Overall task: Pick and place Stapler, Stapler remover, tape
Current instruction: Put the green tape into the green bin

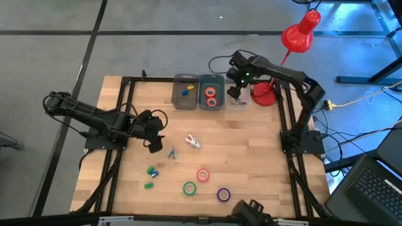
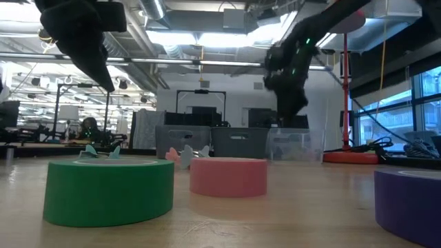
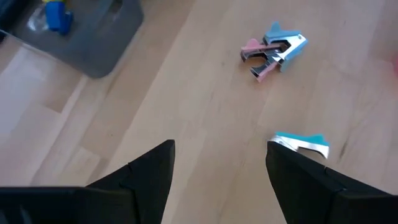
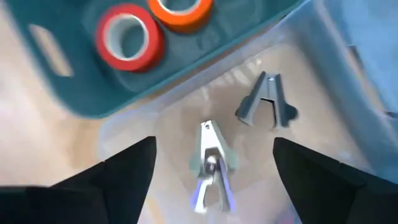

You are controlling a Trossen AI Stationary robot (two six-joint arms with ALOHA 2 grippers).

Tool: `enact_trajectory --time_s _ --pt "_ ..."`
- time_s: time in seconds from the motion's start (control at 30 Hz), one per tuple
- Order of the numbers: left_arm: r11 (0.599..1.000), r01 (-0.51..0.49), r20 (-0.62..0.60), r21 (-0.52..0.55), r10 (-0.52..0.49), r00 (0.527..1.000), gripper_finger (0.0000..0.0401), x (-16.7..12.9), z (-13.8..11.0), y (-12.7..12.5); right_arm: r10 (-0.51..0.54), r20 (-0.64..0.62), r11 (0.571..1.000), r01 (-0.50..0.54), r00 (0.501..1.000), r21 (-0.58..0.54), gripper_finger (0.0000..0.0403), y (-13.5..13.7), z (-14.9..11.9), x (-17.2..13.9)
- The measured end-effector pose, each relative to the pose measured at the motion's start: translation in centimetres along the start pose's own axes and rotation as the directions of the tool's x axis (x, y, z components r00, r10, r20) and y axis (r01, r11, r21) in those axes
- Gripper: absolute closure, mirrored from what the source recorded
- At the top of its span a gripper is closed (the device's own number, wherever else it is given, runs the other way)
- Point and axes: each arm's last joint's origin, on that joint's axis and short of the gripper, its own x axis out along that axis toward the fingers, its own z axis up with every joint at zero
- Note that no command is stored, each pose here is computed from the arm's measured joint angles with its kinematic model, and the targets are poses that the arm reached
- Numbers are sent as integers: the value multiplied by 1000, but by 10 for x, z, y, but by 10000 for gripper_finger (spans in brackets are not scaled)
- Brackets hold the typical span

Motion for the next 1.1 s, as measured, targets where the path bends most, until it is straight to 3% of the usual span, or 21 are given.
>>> enact_trajectory --time_s 0.27,0.5,0.9,1.1 --pt "999 47 -30 0 -47 998 159 0 -1 -1 62 169 998 -61 984 -11 89 45 -28 -84" --pt "995 93 -57 47 -91 994 159 0 -2 -3 85 258 995 -94 962 22 89 87 -61 -132" --pt "994 97 -59 49 -94 994 159 0 -2 -3 -76 233 988 42 970 146 89 134 -108 -159" --pt "994 98 -59 49 -95 994 159 0 -2 -3 -77 241 989 44 967 140 89 152 -114 -159"
